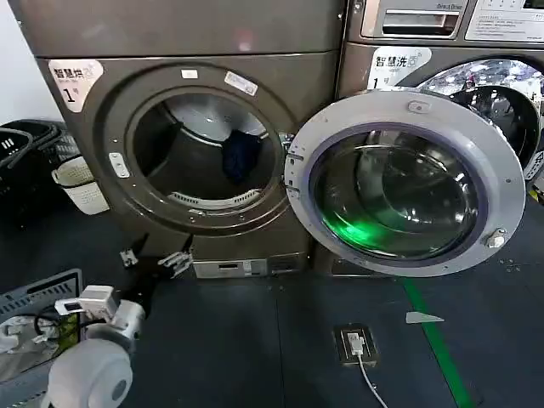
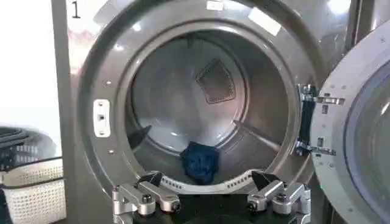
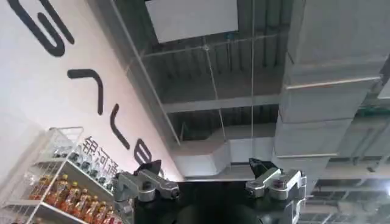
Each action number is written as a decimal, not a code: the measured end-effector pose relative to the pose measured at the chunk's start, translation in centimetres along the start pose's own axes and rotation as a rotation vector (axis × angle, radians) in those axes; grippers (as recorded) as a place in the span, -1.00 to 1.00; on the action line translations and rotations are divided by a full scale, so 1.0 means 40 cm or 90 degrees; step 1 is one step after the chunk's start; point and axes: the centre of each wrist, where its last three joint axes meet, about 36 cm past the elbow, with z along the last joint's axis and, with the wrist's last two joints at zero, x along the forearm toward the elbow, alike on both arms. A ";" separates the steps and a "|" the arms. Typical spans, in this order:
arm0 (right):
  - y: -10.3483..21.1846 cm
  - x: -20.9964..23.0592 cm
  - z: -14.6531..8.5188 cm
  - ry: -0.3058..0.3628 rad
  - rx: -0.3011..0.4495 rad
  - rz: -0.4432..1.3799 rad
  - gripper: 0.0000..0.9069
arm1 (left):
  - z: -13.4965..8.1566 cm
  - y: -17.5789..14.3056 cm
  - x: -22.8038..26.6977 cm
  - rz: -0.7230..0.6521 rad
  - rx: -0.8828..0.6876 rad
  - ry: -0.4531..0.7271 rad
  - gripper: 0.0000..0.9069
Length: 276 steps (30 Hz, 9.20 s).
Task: Grasp the clothes from the dryer.
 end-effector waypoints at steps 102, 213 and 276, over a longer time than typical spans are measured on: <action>-0.003 0.012 -0.031 -0.038 -0.021 -0.031 1.00 | -0.002 -0.002 -0.060 0.000 -0.005 -0.011 1.00; -0.015 0.010 -0.044 -0.056 -0.016 -0.036 1.00 | -0.025 -0.001 -0.832 0.022 -0.065 0.087 1.00; -0.020 0.017 -0.036 -0.053 -0.016 -0.033 1.00 | -0.036 0.154 -1.062 0.645 -0.695 0.477 1.00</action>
